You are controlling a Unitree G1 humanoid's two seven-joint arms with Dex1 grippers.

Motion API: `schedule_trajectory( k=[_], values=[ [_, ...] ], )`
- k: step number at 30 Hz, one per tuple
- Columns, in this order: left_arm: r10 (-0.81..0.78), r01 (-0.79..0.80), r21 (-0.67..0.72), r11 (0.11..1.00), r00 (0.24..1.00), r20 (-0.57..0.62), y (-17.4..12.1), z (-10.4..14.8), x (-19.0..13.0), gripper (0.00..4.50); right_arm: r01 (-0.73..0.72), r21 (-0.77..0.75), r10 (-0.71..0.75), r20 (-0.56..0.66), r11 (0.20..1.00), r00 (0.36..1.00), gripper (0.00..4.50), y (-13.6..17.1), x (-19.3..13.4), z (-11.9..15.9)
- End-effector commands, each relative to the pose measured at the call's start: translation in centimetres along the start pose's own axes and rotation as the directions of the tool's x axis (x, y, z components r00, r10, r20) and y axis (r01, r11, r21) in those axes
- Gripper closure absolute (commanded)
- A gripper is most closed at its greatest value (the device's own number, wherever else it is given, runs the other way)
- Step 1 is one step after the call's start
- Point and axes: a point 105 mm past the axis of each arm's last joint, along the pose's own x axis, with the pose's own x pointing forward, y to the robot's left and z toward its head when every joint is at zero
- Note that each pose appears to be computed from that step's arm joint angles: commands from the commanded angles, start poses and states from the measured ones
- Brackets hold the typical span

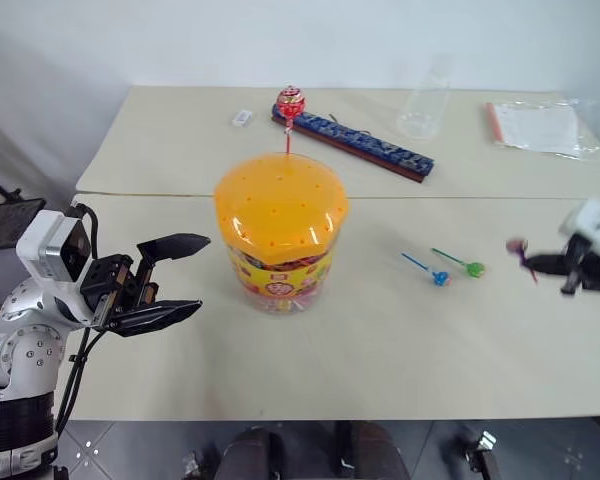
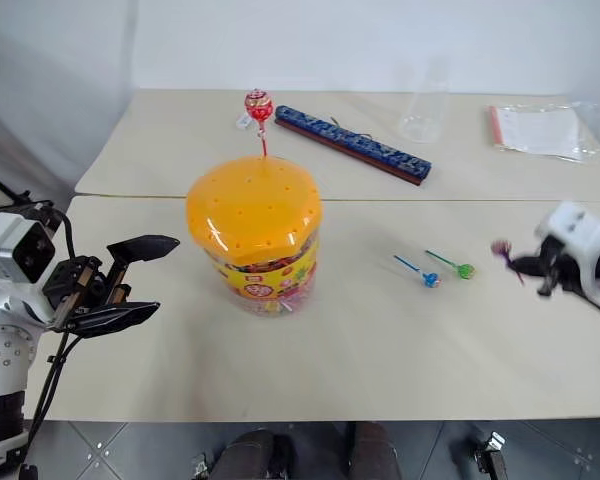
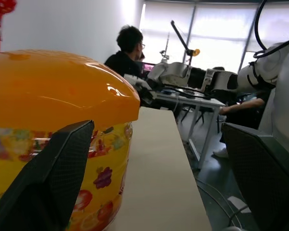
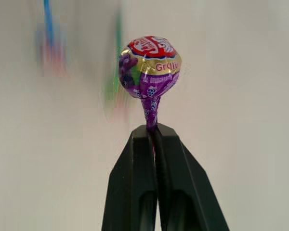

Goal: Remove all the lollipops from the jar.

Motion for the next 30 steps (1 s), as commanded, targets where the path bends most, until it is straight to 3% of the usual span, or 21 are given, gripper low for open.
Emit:
schedule_trajectory(
  k=[1, 4, 7, 10, 13, 16, 17, 21, 24, 30],
  values=[
    [-0.016, 0.016, 0.033, 0.999, 1.0, -0.01, -0.2, 0.4, 0.0, 0.0, -0.001, -0.038, 0.0, -0.012, 0.999, 1.0, 4.46, 0.0, -0.3, -0.5],
    [-0.009, 0.01, 0.032, 0.999, 1.0, -0.006, -0.1, 0.7, -0.2, 0.0, -0.032, -0.023, 0.032, -0.007, 0.999, 0.999, 3.77, 0.6, -0.1, -1.1],
    [0.014, -0.014, 0.038, 0.999, 1.0, 0.014, -0.1, 1.2, -0.5, 0.0, -0.016, -0.032, 0.019, 0.075, 0.999, 0.997, 2.87, 0.4, 0.0, 0.5],
    [0.056, -0.058, 0.049, 0.997, 0.998, 0.041, 0.0, 1.7, -0.9, 0.0, -0.039, -0.081, 0.057, 0.234, 0.996, 0.971, 1.81, 0.9, -0.1, 4.4],
    [0.156, -0.169, 0.064, 0.984, 0.974, 0.165, 0.4, 3.2, -1.6, 0.0, -0.119, -0.137, 0.173, 0.515, 0.983, 0.84, 0.84, 2.8, -0.7, 11.9],
    [0.244, -0.264, 0.032, 0.964, 0.926, 0.287, 0.8, 4.2, -2.5, 0.0, -0.216, -0.185, 0.282, 0.703, 0.959, 0.653, 0.84, 5.2, -1.4, 19.1],
    [0.264, -0.285, 0.022, 0.958, 0.914, 0.307, 0.9, 4.2, -2.8, 0.0, -0.23, -0.205, 0.305, 0.724, 0.951, 0.618, 0.84, 6.0, -1.3, 21.0],
    [0.298, -0.315, -0.001, 0.949, 0.898, 0.322, 1.1, 3.7, -3.0, 0.0, -0.214, -0.232, 0.313, 0.768, 0.949, 0.559, 0.84, 7.3, 0.1, 26.0],
    [0.302, -0.316, -0.009, 0.949, 0.896, 0.327, 1.3, 3.3, -2.7, 0.0, -0.292, -0.225, 0.351, 0.784, 0.93, 0.513, 0.84, 9.3, 2.1, 29.7],
    [0.3, -0.314, -0.013, 0.949, 0.893, 0.336, 1.3, 3.0, -2.4, 0.0, -0.418, -0.239, 0.434, 0.767, 0.877, 0.472, 0.84, 12.8, 4.1, 33.3]
  ],
)
